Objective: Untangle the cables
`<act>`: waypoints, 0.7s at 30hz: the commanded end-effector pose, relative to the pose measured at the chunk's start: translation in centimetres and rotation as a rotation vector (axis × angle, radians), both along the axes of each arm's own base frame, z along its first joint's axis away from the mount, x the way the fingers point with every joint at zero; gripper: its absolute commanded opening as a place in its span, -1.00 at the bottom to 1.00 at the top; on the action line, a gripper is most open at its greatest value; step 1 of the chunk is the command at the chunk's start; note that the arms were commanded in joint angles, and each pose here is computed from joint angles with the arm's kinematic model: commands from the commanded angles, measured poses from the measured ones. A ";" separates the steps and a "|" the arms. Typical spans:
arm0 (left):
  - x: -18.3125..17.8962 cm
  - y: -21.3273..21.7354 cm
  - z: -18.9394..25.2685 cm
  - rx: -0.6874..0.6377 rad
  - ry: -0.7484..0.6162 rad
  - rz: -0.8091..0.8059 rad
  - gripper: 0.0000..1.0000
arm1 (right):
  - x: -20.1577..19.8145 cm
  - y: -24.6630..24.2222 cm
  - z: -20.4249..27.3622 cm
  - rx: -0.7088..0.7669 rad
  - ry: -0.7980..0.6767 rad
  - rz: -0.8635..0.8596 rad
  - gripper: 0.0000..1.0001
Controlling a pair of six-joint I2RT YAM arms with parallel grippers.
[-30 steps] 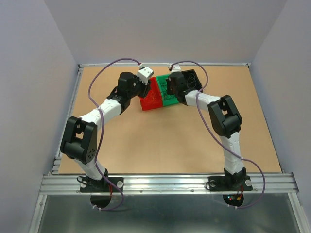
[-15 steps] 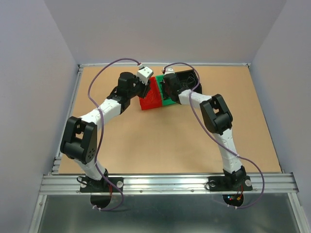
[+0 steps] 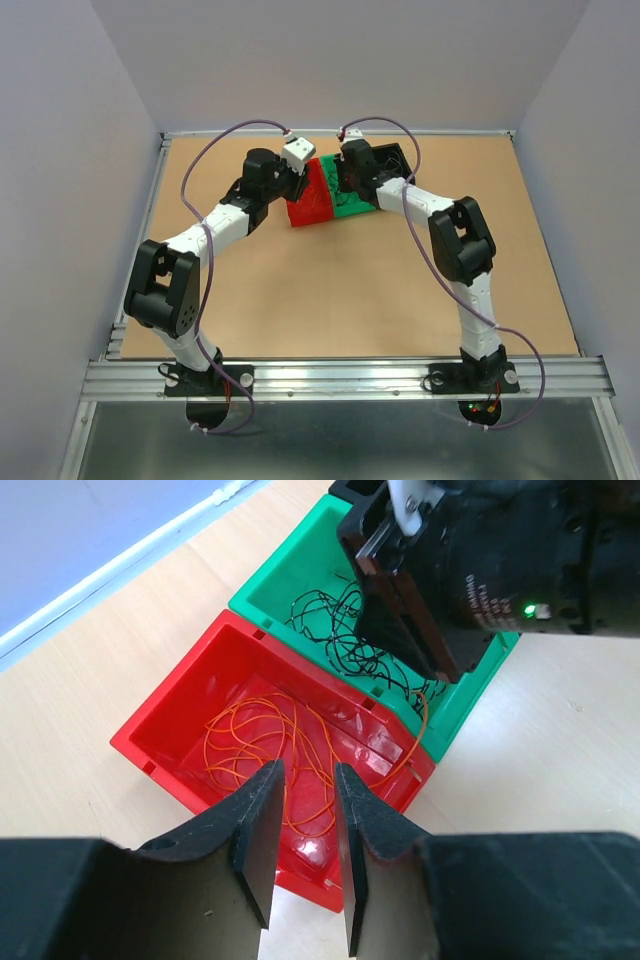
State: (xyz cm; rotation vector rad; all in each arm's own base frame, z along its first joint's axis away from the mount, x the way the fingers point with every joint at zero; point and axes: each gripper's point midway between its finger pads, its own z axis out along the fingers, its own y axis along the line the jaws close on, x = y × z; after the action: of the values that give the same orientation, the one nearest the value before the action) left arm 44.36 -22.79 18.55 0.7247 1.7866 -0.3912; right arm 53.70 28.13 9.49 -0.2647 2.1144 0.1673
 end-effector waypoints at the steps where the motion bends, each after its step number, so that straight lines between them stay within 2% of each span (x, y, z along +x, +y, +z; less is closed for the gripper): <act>1: 0.3 0.0 3.9 -0.031 -0.095 0.001 -0.24 | -0.7 -0.5 2.8 0.009 -0.043 -0.013 -0.36; 6: 0.3 0.0 3.9 -0.029 -0.096 0.000 -0.24 | -1.2 -1.3 4.1 0.006 -0.062 -0.033 -0.12; 11: 0.2 0.0 4.1 -0.032 -0.100 -0.001 -0.24 | -2.2 -1.5 5.9 0.025 -0.078 -0.022 0.27; 15: 0.2 0.1 4.3 -0.032 -0.107 0.003 -0.24 | -3.8 -2.0 6.0 0.034 -0.069 -0.002 0.33; 16: 0.1 0.2 4.4 -0.030 -0.109 0.002 -0.22 | -4.0 -2.2 6.2 0.036 -0.071 -0.002 0.51; 19: 0.1 1.3 5.3 -0.060 -0.126 0.022 0.01 | -5.0 -2.5 8.5 0.082 -0.138 0.009 0.78; 20: 0.1 2.1 6.7 -0.099 -0.148 0.027 0.17 | -6.1 -2.8 7.0 0.093 -0.139 0.028 0.94; 21: -0.1 2.5 6.8 -0.117 -0.145 0.029 0.26 | -7.1 -3.2 9.7 0.133 -0.200 0.035 1.00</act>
State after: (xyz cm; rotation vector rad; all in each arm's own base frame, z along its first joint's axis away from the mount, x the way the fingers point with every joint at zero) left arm 44.44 -22.21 19.08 0.7061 1.7802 -0.3951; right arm 48.49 25.01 14.02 -0.2509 2.0661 0.1854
